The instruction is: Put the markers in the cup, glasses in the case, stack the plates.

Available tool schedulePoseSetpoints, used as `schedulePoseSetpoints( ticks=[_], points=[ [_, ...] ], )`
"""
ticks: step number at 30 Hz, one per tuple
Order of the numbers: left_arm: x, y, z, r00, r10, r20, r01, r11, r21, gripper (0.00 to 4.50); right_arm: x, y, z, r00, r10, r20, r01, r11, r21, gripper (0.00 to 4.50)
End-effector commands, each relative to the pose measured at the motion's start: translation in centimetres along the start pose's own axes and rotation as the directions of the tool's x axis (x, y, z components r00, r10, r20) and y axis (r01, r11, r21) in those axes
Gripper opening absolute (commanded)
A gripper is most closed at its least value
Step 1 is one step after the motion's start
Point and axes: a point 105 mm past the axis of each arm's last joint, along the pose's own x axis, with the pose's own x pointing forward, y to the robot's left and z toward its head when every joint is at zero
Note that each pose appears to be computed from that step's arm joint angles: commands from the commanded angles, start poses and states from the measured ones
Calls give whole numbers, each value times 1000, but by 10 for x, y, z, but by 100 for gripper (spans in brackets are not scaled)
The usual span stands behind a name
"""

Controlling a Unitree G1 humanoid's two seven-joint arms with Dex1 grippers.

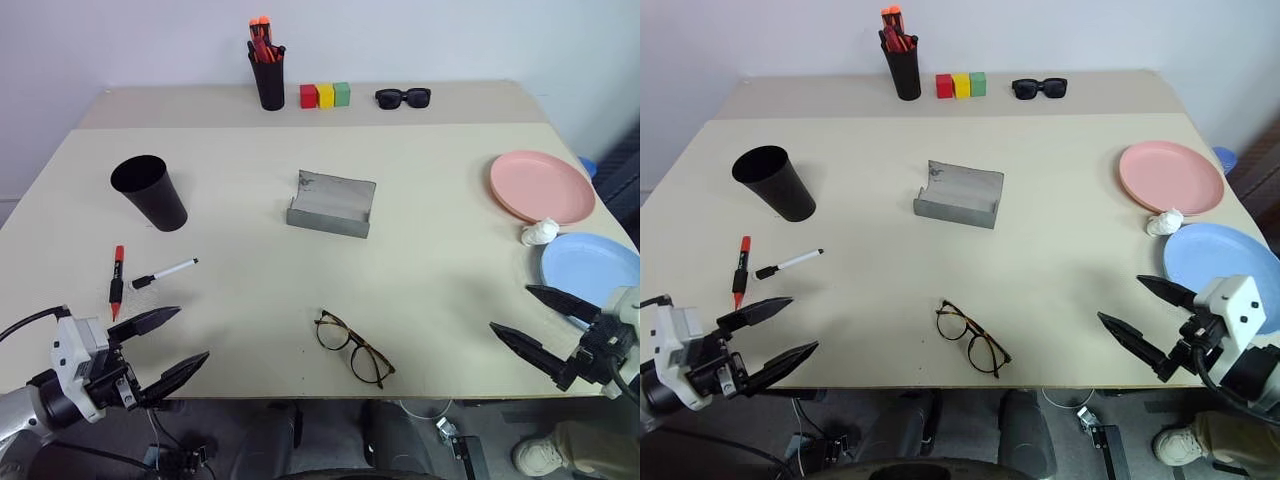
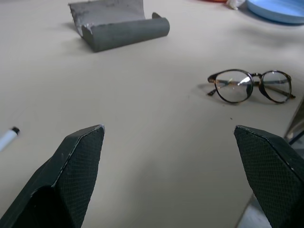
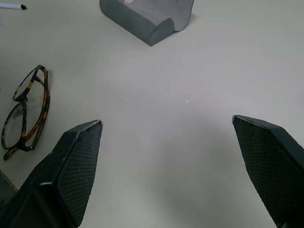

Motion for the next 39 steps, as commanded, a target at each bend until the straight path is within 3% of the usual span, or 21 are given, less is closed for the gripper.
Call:
schedulePoseSetpoints(
  ticks=[1, 18, 39],
  points=[
    [7, -1, 10, 999, -14, 32, 13, 999, 33, 450, 5, 0, 7, 999, 21, 24, -20, 999, -27, 445],
    [16, -9, 2, 999, 3, 41, -4, 1000, 20, 450, 9, -11, -10, 999, 15, 40, -14, 1000, -27, 445],
    [30, 10, -9, 990, 123, 71, -124, 992, 13, 450, 33, -11, -22, 994, 77, 80, -72, 995, -69, 445]
  ],
)
